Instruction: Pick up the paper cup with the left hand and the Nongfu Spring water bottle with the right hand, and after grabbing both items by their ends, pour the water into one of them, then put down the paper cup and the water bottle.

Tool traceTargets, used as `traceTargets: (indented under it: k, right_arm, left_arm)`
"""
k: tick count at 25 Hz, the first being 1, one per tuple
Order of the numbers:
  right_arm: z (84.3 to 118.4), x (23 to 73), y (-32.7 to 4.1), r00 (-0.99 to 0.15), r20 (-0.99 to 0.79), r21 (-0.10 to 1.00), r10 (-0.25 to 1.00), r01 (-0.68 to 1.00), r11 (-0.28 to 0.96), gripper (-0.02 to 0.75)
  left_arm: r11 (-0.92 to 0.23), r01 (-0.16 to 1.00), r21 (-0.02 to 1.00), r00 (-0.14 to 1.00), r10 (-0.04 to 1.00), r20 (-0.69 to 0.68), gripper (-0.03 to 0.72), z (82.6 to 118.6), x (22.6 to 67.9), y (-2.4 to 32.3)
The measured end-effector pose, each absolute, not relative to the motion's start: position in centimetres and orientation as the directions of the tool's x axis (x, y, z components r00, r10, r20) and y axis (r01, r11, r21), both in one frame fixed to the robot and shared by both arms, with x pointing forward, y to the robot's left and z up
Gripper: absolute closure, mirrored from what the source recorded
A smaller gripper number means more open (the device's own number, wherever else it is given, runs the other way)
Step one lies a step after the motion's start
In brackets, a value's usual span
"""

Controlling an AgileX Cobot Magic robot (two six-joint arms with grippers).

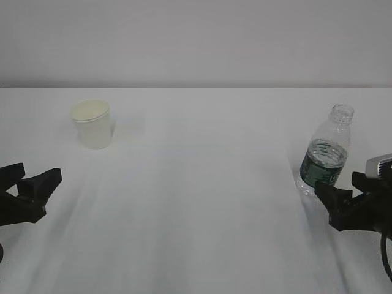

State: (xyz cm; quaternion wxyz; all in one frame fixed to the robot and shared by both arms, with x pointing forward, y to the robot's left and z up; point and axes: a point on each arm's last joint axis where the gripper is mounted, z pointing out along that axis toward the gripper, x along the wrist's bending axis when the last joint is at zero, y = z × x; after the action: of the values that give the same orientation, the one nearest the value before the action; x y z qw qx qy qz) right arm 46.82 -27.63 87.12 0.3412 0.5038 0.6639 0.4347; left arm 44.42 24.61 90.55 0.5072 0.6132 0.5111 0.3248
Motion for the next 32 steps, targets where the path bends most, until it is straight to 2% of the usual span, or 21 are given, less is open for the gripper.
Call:
traceTargets:
  k: [32]
  right_arm:
    - [84.1,52.8,-27.7,-0.24,-0.019,0.928,0.97,0.356,0.106,0.133]
  left_arm:
    - [0.036,0.299,0.954,0.267,0.956,-0.12,0.152,90.5,44.4,24.6]
